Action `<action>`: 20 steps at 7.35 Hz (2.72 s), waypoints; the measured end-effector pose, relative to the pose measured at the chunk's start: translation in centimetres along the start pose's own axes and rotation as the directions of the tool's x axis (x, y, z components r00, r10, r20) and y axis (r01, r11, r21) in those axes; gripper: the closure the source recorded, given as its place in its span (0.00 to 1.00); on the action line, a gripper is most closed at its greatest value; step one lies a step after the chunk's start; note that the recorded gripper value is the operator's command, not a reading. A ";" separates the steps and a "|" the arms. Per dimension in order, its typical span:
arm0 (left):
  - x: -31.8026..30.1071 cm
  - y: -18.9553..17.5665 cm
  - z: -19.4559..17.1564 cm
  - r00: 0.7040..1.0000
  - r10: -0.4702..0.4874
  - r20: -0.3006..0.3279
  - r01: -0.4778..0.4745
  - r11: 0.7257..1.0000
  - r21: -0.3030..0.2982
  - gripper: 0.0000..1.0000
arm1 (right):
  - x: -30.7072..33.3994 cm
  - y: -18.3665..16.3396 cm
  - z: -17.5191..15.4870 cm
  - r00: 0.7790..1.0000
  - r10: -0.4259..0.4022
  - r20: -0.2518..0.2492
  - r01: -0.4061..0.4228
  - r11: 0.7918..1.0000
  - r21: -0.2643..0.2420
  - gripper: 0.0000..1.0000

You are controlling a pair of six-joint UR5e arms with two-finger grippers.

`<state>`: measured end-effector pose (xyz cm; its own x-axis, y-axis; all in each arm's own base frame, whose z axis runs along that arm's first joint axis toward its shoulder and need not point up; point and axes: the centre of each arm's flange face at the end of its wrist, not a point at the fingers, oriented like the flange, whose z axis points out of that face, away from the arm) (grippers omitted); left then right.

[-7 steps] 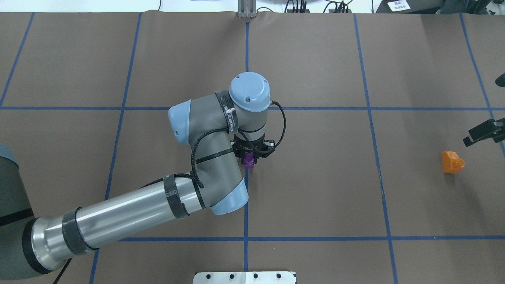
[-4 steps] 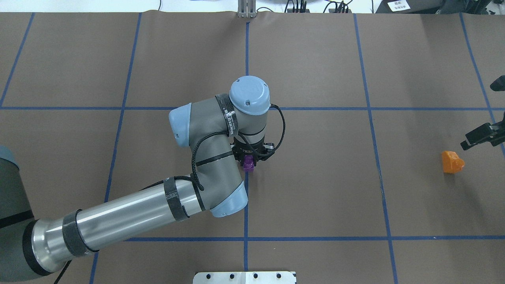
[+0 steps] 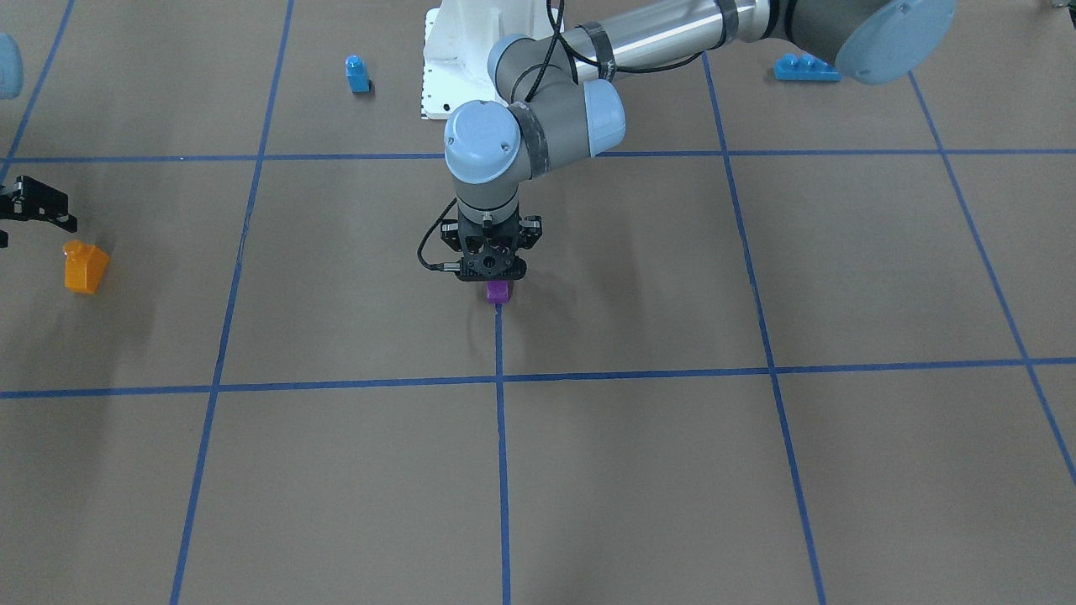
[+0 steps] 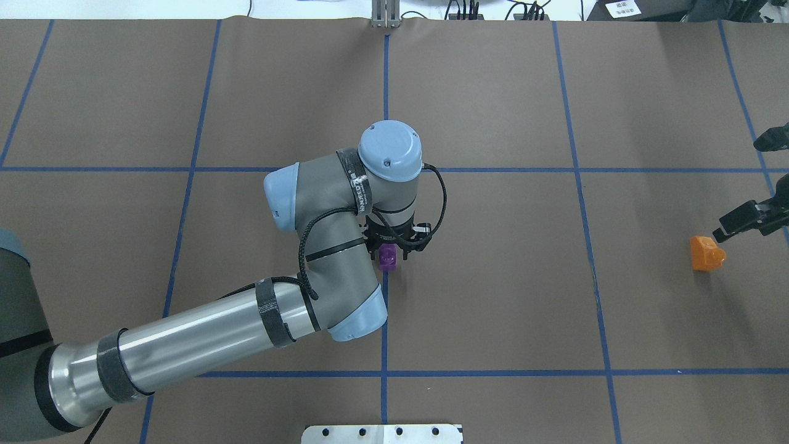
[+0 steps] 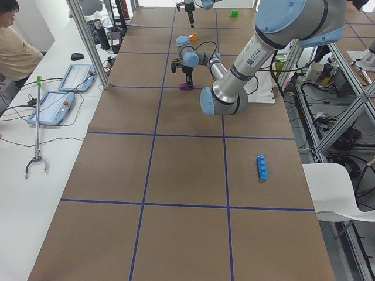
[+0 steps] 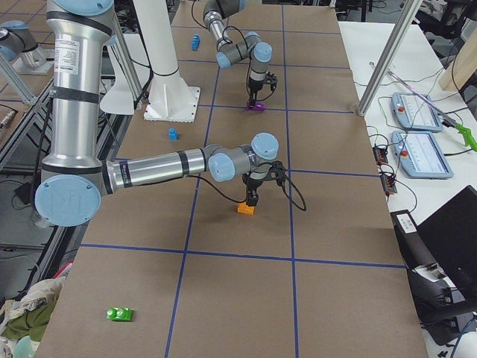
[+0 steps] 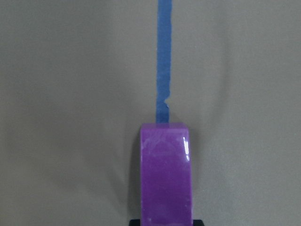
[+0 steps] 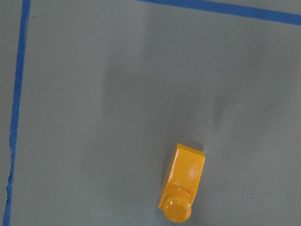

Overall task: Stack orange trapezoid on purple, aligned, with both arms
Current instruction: 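Set down the purple block with the left gripper while the right grasps the orange block, then carry the orange block above the purple block with the right gripper while the left withdraws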

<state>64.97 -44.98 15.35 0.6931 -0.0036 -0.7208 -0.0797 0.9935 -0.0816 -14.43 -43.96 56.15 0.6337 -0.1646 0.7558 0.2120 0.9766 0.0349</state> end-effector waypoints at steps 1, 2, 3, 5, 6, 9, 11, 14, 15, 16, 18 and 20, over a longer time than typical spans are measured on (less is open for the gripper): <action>0.1 -0.2 -2.0 1.000 -0.001 -0.026 0.001 1.000 0.018 0.00 | -0.1 0.0 0.8 1.000 -0.002 -0.006 0.002 1.000 -0.014 0.01; 0.2 -0.2 -4.0 0.999 -0.005 -0.052 0.007 0.999 0.036 0.00 | -0.3 -0.1 1.7 1.000 0.014 -0.015 -0.015 1.000 -0.024 0.01; 0.2 -0.1 -5.0 0.998 -0.009 -0.066 0.012 0.999 0.045 0.00 | -1.1 -0.5 2.9 0.998 0.052 -0.040 -0.052 0.998 -0.018 0.01; 0.2 -0.1 -5.6 0.997 -0.015 -0.073 0.019 0.998 0.052 0.00 | -2.6 -0.7 5.4 0.986 0.138 -0.095 -0.136 0.990 0.024 0.01; 0.2 -0.1 -5.6 0.997 -0.021 -0.074 0.025 0.998 0.053 0.00 | -2.6 -0.6 5.9 0.981 0.157 -0.109 -0.155 0.987 0.034 0.02; 0.2 -0.1 -5.7 0.997 -0.030 -0.075 0.035 0.998 0.055 0.00 | -1.4 -0.3 8.2 0.974 0.174 -0.146 -0.173 0.985 0.016 0.23; 0.2 -0.1 -5.7 0.997 -0.032 -0.073 0.036 0.997 0.062 0.00 | 0.0 -0.3 9.9 0.976 0.169 -0.136 -0.169 0.986 0.012 1.00; 0.1 -0.2 -5.8 0.997 -0.033 -0.073 0.037 0.997 0.065 0.00 | -0.6 -0.2 9.4 0.984 0.159 -0.080 -0.160 0.987 0.005 1.00; -0.1 -0.4 -5.9 0.997 -0.033 -0.074 0.039 0.997 0.069 0.00 | -2.3 -0.3 7.8 0.987 0.147 -0.061 -0.146 0.989 0.022 1.00; -0.9 -0.8 -6.1 0.997 -0.035 -0.074 0.041 0.996 0.074 0.00 | -5.5 -1.2 5.4 0.988 0.148 -0.047 -0.146 0.988 0.048 1.00; -7.7 -0.3 -5.2 0.998 -0.009 -0.068 0.015 0.996 0.090 0.00 | -15.6 -4.6 1.8 0.977 0.211 0.011 -0.211 0.972 0.103 1.00; -17.9 1.8 -4.9 0.998 0.055 -0.043 -0.050 0.993 0.103 0.00 | -29.9 -6.5 2.2 0.958 0.277 0.079 -0.285 0.950 0.126 1.00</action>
<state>48.92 -43.70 24.70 0.6563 0.0463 -0.7531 -0.0407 0.9988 0.0259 -36.38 -45.05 34.72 0.6066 0.1235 0.7854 -0.0732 0.9923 -0.0995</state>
